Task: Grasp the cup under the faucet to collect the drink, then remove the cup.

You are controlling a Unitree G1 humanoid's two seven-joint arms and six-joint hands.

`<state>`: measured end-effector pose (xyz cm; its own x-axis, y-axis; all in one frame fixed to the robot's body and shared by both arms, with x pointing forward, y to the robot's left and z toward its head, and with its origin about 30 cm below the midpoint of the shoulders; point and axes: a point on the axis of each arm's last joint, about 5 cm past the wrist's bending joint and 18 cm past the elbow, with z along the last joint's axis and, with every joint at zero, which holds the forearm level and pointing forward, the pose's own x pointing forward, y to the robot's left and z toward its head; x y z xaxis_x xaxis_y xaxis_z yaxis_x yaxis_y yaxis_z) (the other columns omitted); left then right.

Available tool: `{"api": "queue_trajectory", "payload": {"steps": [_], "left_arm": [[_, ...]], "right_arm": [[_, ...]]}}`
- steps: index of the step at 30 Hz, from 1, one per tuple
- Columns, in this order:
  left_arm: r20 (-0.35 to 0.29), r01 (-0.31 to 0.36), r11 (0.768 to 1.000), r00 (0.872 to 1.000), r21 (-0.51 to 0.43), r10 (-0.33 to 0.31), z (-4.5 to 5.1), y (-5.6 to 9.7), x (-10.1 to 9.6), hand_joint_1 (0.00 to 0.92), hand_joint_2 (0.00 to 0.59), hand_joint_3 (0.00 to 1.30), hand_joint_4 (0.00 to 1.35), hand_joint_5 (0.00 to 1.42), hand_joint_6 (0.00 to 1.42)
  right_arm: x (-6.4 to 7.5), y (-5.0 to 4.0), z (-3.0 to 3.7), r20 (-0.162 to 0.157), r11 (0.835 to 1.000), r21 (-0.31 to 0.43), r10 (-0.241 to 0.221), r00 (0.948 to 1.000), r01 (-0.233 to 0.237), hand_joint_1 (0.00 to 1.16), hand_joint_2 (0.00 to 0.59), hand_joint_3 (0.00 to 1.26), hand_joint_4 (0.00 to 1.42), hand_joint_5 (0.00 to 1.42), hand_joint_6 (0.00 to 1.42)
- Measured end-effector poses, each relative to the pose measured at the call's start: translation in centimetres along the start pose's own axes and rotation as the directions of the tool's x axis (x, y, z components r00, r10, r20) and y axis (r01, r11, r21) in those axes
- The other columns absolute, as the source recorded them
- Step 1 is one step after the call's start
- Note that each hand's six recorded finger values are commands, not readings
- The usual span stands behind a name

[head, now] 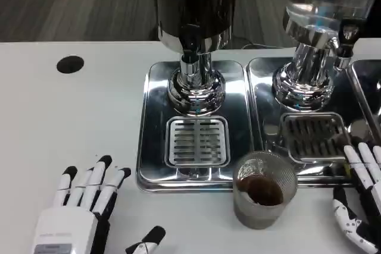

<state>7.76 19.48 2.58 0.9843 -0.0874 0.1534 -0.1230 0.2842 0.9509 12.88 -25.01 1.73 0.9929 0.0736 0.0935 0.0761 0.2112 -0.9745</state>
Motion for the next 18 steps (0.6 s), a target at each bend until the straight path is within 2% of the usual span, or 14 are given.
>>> {"api": "queue_trajectory", "payload": {"steps": [4, 13, 18], "left_arm": [[-0.011, 0.0, 1.0, 1.0, -0.002, 0.0, 0.06, -0.04, -0.1, 0.0, 0.162, 0.21, 0.0, 0.13, 0.03], [-0.027, -0.001, 1.0, 1.0, -0.006, 0.001, 0.16, -0.13, -0.18, 0.0, 0.165, 0.21, 0.0, 0.13, 0.03], [-0.032, -0.002, 1.0, 0.999, -0.004, 0.002, 0.16, -0.13, -0.18, 0.0, 0.161, 0.22, 0.0, 0.13, 0.03]], "right_arm": [[0.1, -0.04, 0.26, 0.013, 1.0, 0.004, -0.011, 0.9999, 0.011, 0.09, 0.508, 0.05, 0.0, 0.0, 0.0], [0.01, 0.0, 0.26, 0.005, 1.0, 0.007, -0.009, 0.9999, 0.009, 0.09, 0.506, 0.05, 0.0, 0.0, 0.0], [-0.03, 0.01, 0.3, 0.012, 1.0, 0.002, -0.003, 0.9999, 0.003, 0.09, 0.506, 0.05, 0.0, 0.0, 0.0]]}}
